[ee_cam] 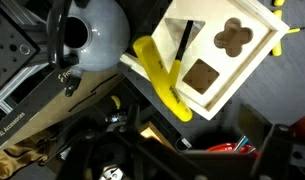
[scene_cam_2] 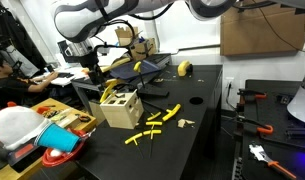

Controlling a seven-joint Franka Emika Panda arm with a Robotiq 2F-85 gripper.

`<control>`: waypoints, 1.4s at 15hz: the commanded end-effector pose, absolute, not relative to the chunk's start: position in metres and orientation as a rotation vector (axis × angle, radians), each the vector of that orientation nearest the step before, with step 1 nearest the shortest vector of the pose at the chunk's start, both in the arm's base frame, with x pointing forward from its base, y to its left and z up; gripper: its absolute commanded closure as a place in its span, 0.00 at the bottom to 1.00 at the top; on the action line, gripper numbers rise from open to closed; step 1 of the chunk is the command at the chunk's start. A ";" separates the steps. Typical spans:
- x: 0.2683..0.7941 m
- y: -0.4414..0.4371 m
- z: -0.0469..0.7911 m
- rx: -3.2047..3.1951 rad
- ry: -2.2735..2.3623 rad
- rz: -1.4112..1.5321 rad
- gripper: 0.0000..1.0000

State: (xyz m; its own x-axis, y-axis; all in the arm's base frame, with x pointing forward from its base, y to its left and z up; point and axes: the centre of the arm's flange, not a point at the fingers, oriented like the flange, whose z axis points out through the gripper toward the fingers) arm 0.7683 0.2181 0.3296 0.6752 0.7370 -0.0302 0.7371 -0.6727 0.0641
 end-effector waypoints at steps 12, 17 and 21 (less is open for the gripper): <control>0.777 0.211 0.297 2.801 1.187 -0.056 0.00; 0.777 0.212 0.294 2.807 1.158 -0.066 0.25; 0.777 0.213 0.294 2.821 1.136 -0.054 0.51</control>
State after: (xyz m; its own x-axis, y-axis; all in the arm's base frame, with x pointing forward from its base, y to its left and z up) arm 0.7705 0.2082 0.2887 0.7020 0.7081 -0.0762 0.7121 -0.6999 0.0556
